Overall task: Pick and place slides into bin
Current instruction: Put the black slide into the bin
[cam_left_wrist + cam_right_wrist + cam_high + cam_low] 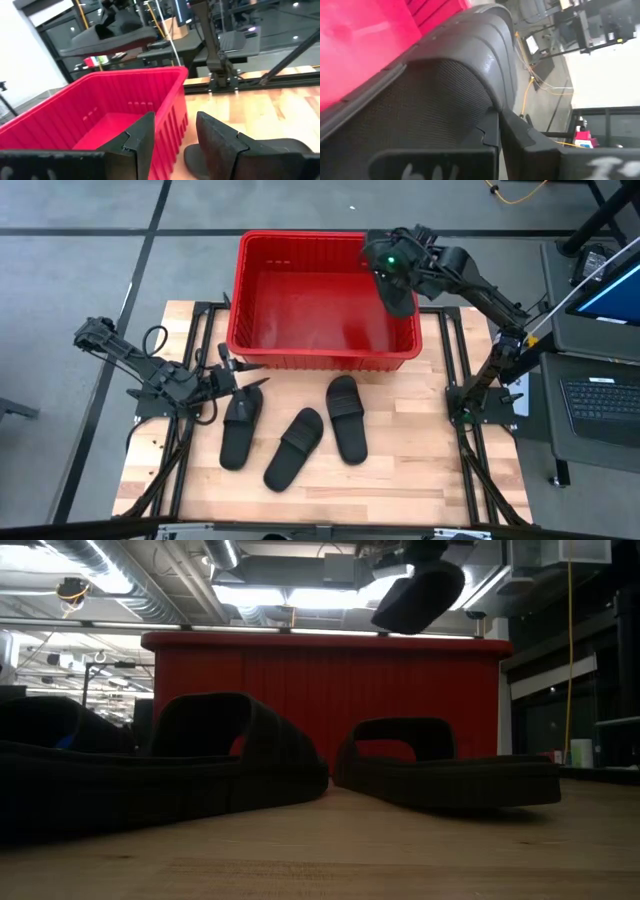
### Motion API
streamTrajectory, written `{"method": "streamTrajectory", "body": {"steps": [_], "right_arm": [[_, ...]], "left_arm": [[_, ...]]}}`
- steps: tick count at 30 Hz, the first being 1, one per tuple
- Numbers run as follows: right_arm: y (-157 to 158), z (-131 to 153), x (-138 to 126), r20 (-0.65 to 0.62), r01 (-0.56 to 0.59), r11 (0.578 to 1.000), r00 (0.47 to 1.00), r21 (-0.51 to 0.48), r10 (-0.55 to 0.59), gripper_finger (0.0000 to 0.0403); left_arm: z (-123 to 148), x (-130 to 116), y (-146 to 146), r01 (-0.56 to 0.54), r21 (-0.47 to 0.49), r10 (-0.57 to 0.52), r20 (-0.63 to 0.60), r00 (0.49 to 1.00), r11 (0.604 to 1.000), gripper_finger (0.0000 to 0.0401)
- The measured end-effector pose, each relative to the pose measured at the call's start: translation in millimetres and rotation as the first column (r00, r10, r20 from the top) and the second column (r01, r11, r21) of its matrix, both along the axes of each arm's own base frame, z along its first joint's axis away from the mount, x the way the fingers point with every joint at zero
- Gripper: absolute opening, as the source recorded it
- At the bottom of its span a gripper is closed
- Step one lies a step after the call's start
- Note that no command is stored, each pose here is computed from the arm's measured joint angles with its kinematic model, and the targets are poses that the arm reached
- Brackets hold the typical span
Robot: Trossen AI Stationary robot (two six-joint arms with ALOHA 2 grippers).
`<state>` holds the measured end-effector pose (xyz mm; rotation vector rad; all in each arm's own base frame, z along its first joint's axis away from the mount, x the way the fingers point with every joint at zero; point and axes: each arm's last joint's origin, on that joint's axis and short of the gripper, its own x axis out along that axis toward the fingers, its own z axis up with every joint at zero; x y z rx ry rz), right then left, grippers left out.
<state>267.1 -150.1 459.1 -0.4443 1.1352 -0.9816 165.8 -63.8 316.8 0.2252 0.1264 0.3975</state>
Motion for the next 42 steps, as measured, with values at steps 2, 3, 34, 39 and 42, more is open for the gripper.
{"method": "streamTrajectory", "body": {"steps": [2, 3, 34, 39, 42], "right_arm": [[-1.2, -0.3, -2.0, 0.003, 0.006, 1.0, 1.0, 0.015, -0.006, 0.0006], [-1.9, -0.7, -2.2, 0.012, 0.012, 1.0, 1.0, 0.02, -0.013, 0.0006], [-25.8, -139.0, 28.4, -0.128, 0.155, 0.986, 0.981, 0.068, -0.145, 0.0006], [-26.4, -159.8, 29.4, -0.126, 0.164, 0.984, 0.98, 0.07, -0.155, 0.0006], [-25.4, -173.5, 27.5, -0.151, 0.169, 0.982, 0.976, 0.079, -0.156, 0.0006]], "left_arm": [[0.0, -0.1, 0.2, -0.007, 0.001, 0.007, 0.0, 1.0, 1.0, 0.014], [0.0, -0.1, 0.1, -0.006, 0.001, 0.006, 0.0, 1.0, 1.0, 0.014], [0.1, -0.1, 0.1, -0.007, 0.0, 0.007, 0.001, 1.0, 1.0, 0.014], [-0.3, -0.1, 0.2, -0.007, 0.002, 0.007, -0.003, 1.0, 1.0, 0.014], [-0.4, -0.1, 0.2, -0.007, 0.003, 0.007, -0.004, 1.0, 1.0, 0.014]]}}
